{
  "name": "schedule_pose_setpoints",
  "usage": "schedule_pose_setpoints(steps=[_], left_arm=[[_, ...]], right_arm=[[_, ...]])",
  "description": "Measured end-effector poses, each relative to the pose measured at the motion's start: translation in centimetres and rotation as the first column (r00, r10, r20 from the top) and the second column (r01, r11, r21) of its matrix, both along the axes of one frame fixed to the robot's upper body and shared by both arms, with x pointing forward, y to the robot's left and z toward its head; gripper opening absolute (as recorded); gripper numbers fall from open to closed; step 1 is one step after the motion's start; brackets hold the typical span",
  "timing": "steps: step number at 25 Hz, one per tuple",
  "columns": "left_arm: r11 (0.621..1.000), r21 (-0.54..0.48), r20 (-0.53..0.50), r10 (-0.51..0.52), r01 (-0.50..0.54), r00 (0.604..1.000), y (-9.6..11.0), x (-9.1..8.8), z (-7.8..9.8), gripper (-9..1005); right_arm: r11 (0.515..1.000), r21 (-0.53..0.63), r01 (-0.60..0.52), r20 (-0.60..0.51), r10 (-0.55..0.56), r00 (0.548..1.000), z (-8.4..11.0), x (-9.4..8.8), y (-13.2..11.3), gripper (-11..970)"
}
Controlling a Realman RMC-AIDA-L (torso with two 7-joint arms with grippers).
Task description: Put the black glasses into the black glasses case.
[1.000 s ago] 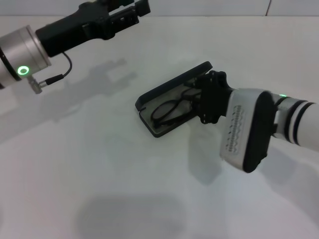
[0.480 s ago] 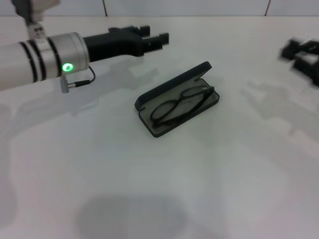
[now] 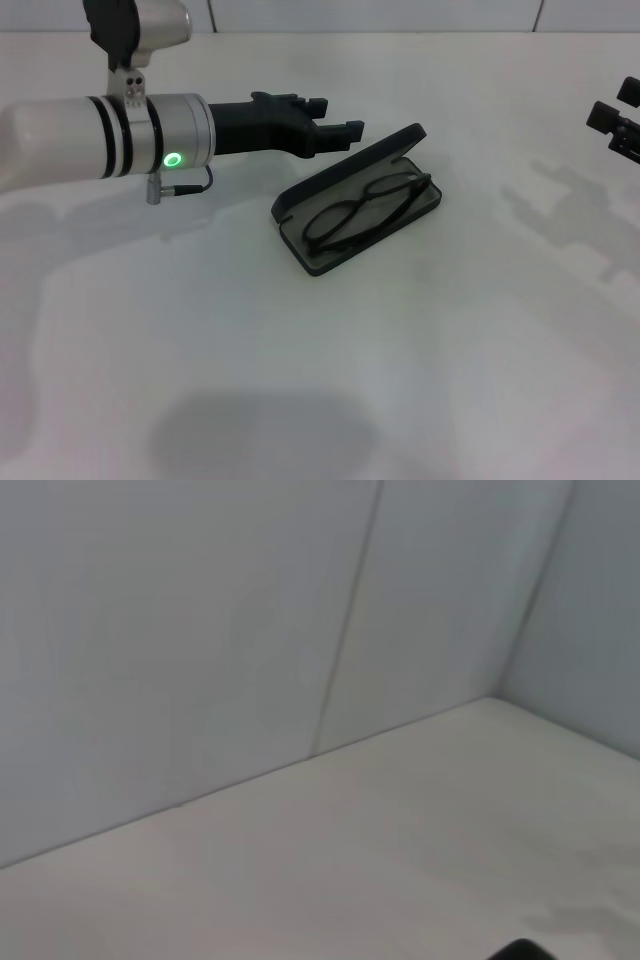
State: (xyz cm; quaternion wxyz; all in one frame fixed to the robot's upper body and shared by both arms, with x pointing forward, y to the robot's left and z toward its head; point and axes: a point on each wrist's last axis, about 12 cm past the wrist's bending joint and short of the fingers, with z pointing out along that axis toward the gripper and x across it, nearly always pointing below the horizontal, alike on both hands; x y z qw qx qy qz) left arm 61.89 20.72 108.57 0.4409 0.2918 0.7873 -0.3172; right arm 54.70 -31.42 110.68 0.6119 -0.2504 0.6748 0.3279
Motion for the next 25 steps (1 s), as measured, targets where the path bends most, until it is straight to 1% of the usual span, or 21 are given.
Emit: schedule_pose_setpoints(steps=[2, 6, 8, 11, 14, 16, 19, 25], left_arm=[[1.000, 0.007, -0.001, 0.020, -0.020, 1.000, 0.1, 0.1, -0.2, 682], [0.999, 0.017, -0.007, 0.031, -0.031, 0.999, 0.1, 0.1, -0.5, 682], [1.000, 0.028, -0.010, -0.003, 0.003, 1.000, -0.4, -0.2, -0.7, 681], [0.994, 0.046, -0.008, -0.098, 0.098, 0.995, -1.1, -1.2, -1.0, 681], [0.978, 0.058, 0.040, -0.205, 0.202, 0.978, -1.5, -2.9, -1.8, 681], [0.967, 0.069, 0.073, -0.250, 0.245, 0.966, -1.7, -3.8, -2.3, 681], [0.955, 0.086, 0.093, -0.290, 0.283, 0.952, -2.1, -4.7, -3.0, 680], [0.951, 0.103, 0.120, -0.302, 0.291, 0.946, -2.0, -5.2, -3.4, 679]], right_arm=[[1.000, -0.002, -0.007, 0.000, 0.007, 1.000, 0.0, 0.1, 0.2, 547], [1.000, -0.008, -0.020, 0.002, 0.020, 1.000, 0.1, 0.3, 0.5, 576], [1.000, -0.008, -0.020, 0.002, 0.020, 1.000, 0.1, 0.3, 0.5, 590], [1.000, -0.008, -0.017, -0.002, 0.017, 1.000, 0.0, 0.4, 0.6, 589], [1.000, -0.008, -0.020, -0.007, 0.020, 1.000, -0.2, 0.6, 0.9, 589], [1.000, -0.004, -0.024, -0.012, 0.024, 1.000, -0.3, 0.7, 1.0, 590], [1.000, -0.003, -0.025, -0.013, 0.025, 1.000, -0.3, 0.8, 1.1, 596], [0.999, -0.004, -0.038, -0.020, 0.038, 0.999, -0.4, 0.9, 1.5, 631]])
